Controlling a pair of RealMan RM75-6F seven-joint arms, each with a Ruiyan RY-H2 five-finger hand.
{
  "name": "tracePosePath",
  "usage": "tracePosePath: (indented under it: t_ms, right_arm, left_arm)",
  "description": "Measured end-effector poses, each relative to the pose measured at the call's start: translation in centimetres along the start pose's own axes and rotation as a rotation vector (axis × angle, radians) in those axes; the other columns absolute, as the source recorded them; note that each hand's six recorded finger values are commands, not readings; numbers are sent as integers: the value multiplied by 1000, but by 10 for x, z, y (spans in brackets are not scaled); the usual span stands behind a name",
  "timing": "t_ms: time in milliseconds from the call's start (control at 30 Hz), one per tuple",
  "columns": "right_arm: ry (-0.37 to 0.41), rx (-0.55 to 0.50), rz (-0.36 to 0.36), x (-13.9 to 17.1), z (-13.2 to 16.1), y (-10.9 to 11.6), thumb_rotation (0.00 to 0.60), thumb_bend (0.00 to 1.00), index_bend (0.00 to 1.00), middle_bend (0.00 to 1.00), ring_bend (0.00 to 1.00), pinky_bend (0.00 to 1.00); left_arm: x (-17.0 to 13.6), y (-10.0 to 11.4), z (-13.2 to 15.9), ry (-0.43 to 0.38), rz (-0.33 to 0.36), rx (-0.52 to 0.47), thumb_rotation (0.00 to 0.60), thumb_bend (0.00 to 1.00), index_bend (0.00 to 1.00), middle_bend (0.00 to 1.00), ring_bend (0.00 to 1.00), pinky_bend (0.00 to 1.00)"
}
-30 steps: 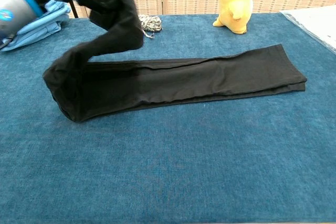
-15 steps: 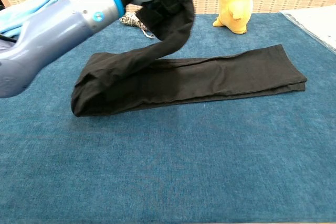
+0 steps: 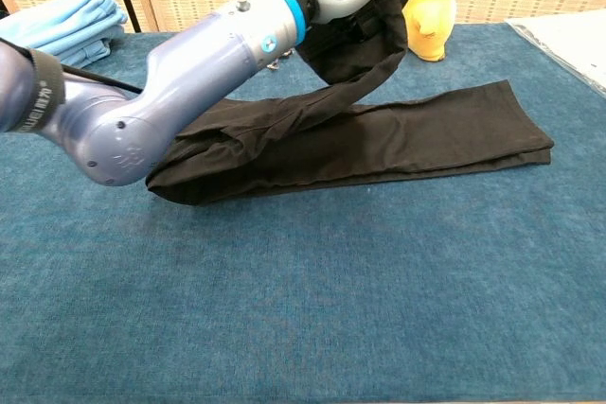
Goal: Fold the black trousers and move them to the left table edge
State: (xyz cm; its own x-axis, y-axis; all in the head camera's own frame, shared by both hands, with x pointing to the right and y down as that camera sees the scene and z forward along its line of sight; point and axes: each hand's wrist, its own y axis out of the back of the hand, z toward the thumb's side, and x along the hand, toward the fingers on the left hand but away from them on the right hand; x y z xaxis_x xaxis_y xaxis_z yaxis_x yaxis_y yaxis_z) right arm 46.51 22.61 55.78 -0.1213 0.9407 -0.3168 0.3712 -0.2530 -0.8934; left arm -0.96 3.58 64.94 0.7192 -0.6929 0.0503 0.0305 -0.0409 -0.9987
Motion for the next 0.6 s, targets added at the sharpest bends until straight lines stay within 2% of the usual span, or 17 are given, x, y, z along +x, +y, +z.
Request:
tracePosePath:
  t_ms: [100, 167, 233, 267, 367, 600]
  right_arm:
    - [-1, 1, 5, 0, 0, -1, 600, 0, 165, 21, 0, 103]
    - [-2, 3, 6, -1, 0, -2, 600, 0, 165, 21, 0, 103]
    - [-3, 3, 6, -1, 0, -2, 600, 0, 166, 21, 0, 103]
    - [-4, 3, 6, -1, 0, -2, 600, 0, 166, 21, 0, 103]
    - [-5, 4, 6, -1, -1, -2, 600, 0, 167, 21, 0, 103]
    - [-10, 2, 9, 0, -2, -2, 600, 0, 167, 21, 0, 103]
  left_arm:
    - [6, 0, 8, -5, -3, -8, 600, 343, 288, 191, 266, 435]
    - [9, 0, 13, -9, -2, -15, 600, 247, 101, 50, 144, 419]
    - [10, 0, 17, -9, 1, -21, 600, 158, 13, 1, 47, 366]
    - [12, 1, 19, -9, 4, -28, 600, 114, 0, 0, 15, 330]
    - [14, 5, 20, 0, 17, -64, 600, 60, 0, 0, 0, 286]
    - [12, 22, 14, 17, 87, -200, 600, 51, 0, 0, 0, 285]
